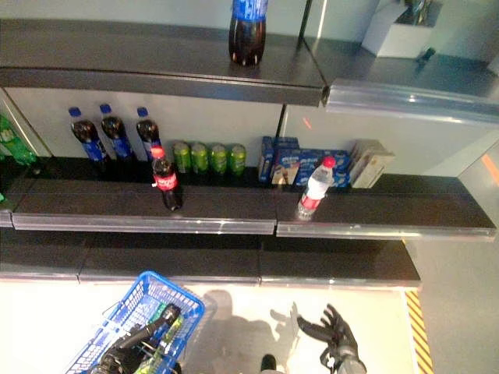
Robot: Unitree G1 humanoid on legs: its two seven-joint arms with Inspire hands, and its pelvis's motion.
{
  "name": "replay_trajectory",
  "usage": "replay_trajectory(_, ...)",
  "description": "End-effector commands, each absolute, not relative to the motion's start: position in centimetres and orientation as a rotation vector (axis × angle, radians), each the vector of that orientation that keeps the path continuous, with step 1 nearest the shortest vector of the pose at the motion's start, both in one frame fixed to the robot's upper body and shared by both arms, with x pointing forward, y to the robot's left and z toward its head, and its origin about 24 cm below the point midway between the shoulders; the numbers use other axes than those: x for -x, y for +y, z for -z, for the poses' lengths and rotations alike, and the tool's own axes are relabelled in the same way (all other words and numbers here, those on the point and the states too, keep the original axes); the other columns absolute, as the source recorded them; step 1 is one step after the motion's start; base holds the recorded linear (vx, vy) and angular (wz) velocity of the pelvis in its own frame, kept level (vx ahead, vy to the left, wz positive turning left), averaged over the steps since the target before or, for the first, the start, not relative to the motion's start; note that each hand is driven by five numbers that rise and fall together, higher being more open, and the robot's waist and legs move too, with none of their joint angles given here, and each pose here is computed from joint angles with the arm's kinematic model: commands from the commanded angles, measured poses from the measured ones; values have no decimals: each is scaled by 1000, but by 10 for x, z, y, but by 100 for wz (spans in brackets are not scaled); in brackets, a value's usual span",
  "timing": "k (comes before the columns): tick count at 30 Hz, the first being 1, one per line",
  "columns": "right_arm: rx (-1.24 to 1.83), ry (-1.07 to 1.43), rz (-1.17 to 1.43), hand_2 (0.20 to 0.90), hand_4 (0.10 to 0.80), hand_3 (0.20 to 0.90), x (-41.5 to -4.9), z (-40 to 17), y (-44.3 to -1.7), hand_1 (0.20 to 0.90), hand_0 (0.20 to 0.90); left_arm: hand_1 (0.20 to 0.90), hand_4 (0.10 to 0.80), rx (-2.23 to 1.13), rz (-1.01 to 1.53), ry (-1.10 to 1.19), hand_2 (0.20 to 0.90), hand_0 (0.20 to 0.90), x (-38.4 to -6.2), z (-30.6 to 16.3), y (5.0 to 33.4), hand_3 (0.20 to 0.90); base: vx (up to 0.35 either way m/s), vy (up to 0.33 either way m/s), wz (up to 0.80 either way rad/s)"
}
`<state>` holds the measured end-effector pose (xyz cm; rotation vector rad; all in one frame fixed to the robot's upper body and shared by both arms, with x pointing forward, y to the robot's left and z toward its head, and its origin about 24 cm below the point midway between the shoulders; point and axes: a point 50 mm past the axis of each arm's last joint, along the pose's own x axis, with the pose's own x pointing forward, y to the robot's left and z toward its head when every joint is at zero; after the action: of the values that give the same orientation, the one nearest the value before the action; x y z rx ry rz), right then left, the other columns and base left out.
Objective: Pick up the drink and place into the basket.
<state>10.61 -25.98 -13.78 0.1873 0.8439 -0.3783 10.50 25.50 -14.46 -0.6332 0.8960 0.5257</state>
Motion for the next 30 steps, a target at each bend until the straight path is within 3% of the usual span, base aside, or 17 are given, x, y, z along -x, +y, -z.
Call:
replay_trajectory(1,-211,792,393,900,800,900,-113,130,-283,900,900,300,100,511,-430,698,300,300,-132,124,284,200,10,33,-1)
replay_trajectory(8,-193,996,348,900,800,900,-85,146,-276,900,900,300,100,535,-392,807,300,300,-114,138,272,200,0,0,0)
replay_trajectory(30,-183,1002,300,900,800,900,-94,148,-267,900,900,300,100,537,-325,847,300,300,-118,140,261,200,0,0,0)
